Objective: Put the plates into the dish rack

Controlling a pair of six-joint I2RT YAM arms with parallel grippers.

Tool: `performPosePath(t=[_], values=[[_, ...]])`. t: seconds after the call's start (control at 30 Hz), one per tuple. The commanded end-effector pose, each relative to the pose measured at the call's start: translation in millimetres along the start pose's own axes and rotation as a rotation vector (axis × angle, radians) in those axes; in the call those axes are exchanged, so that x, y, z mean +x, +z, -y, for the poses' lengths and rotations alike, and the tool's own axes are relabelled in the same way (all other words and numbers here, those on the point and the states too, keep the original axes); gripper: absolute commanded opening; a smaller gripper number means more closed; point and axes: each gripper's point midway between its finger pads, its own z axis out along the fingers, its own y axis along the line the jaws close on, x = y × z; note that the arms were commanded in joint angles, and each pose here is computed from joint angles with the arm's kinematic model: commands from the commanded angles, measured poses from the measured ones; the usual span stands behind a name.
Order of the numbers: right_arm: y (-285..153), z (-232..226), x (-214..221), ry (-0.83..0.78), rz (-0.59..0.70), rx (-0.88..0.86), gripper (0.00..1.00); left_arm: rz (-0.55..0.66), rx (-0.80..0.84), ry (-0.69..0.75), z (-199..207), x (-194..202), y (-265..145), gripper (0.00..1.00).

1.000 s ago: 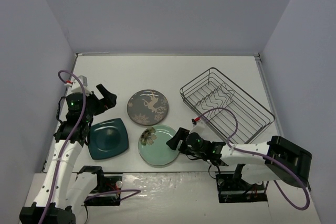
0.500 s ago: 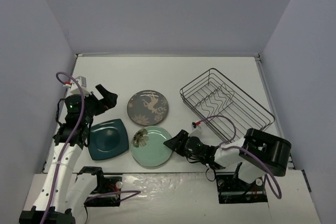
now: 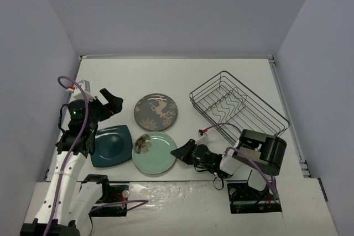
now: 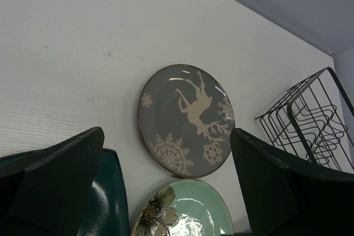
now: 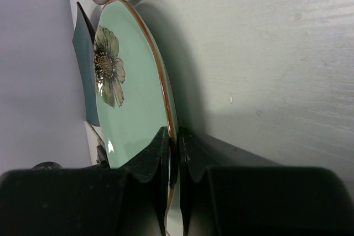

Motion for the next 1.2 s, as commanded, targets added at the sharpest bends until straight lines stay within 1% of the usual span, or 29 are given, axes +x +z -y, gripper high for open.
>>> performPosePath(t=[0.0,0.03,0.1,0.13,0.2,0.23,0.37,0.6,0.73,0.93,1.0,1.1,1.17], values=[[-46,116,7,-0.299,-0.056,0.506,0.0,0.065,0.039,0.01,12,-19,-3,0.97],[-46,104,-3,-0.322,0.0,0.508,0.0,0.066,0.037,0.01,12,-19,-3,0.97],[-64,92,-24,-0.415,0.104,0.579,0.0,0.07,0.03,0.011,11,-20,-3,0.97],[-63,78,-25,-0.385,0.119,0.537,0.0,0.07,0.026,0.009,10,-20,-3,0.97],[-73,55,-41,-0.369,0.184,0.479,0.0,0.068,0.029,0.01,11,-20,-2,0.97],[-76,51,-46,-0.381,0.201,0.469,0.0,0.065,0.028,0.011,11,-19,-1,0.97],[-92,-4,-69,-0.388,0.291,0.322,0.0,0.066,0.02,0.012,9,-19,1,0.97],[-121,-76,-122,-0.566,0.488,0.324,0.0,0.061,0.014,0.013,8,-18,4,0.97],[-134,-109,-144,-0.581,0.59,0.302,0.0,0.059,0.004,0.013,6,-17,4,0.97],[-163,-174,-182,-0.652,0.771,0.253,0.0,0.067,0.002,0.013,5,-19,5,0.97],[-171,-195,-191,-0.669,0.813,0.225,0.0,0.066,-0.006,0.014,3,-19,5,0.97],[-191,-226,-215,-0.735,0.891,0.248,0.0,0.071,-0.008,0.014,3,-19,6,0.97],[-199,-246,-232,-0.783,0.91,0.247,0.0,0.071,-0.007,0.014,3,-19,6,0.97]])
